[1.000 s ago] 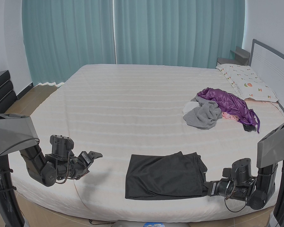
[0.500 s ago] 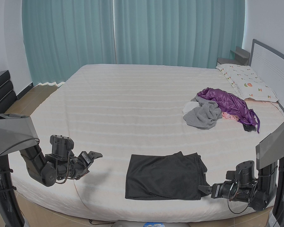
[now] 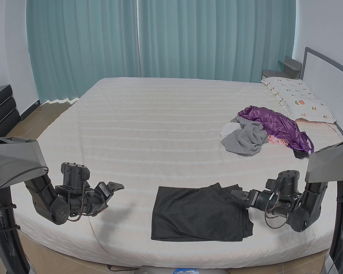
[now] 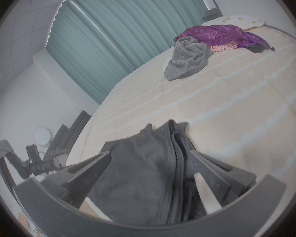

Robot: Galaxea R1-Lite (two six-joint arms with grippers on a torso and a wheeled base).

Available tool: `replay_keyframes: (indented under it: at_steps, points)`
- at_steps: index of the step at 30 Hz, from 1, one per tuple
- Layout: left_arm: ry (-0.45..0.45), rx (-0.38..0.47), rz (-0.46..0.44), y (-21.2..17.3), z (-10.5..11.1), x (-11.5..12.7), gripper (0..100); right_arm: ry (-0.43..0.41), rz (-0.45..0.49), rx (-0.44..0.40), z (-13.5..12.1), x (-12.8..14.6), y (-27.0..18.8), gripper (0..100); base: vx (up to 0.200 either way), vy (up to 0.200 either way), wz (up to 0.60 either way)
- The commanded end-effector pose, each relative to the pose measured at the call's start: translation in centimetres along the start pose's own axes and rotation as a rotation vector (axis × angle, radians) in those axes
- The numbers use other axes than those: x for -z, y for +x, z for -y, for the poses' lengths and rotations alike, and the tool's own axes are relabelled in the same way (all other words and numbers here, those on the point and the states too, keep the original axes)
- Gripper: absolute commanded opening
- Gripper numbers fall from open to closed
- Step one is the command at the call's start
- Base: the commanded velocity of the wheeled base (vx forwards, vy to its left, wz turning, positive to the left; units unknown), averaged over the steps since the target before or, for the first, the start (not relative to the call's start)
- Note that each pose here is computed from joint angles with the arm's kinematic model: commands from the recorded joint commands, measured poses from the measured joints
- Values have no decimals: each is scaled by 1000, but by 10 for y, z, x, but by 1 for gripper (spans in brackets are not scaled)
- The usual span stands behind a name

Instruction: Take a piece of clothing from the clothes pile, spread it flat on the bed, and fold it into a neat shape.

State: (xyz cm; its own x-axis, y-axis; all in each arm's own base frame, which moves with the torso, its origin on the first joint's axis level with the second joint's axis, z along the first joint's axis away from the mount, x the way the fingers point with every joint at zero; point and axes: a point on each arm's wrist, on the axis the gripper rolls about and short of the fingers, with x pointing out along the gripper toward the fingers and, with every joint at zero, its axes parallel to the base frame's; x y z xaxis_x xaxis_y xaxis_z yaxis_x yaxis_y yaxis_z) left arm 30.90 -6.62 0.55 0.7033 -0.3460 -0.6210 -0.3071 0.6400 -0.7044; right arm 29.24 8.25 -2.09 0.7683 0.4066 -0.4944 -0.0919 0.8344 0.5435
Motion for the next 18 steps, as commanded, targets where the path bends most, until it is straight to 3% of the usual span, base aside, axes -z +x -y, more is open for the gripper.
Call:
replay_keyframes:
  at_steps: [1,17,18]
  points:
    - [3,-1,5,3,-1,0,100,106,-43,8,13,-11,65,100,0,0,0]
    - [2,-7,6,2,-2,1,100,123,-41,6,20,-22,101,100,0,0,0]
    - [2,-7,6,2,-2,1,100,123,-41,7,21,-22,101,0,0,0,0]
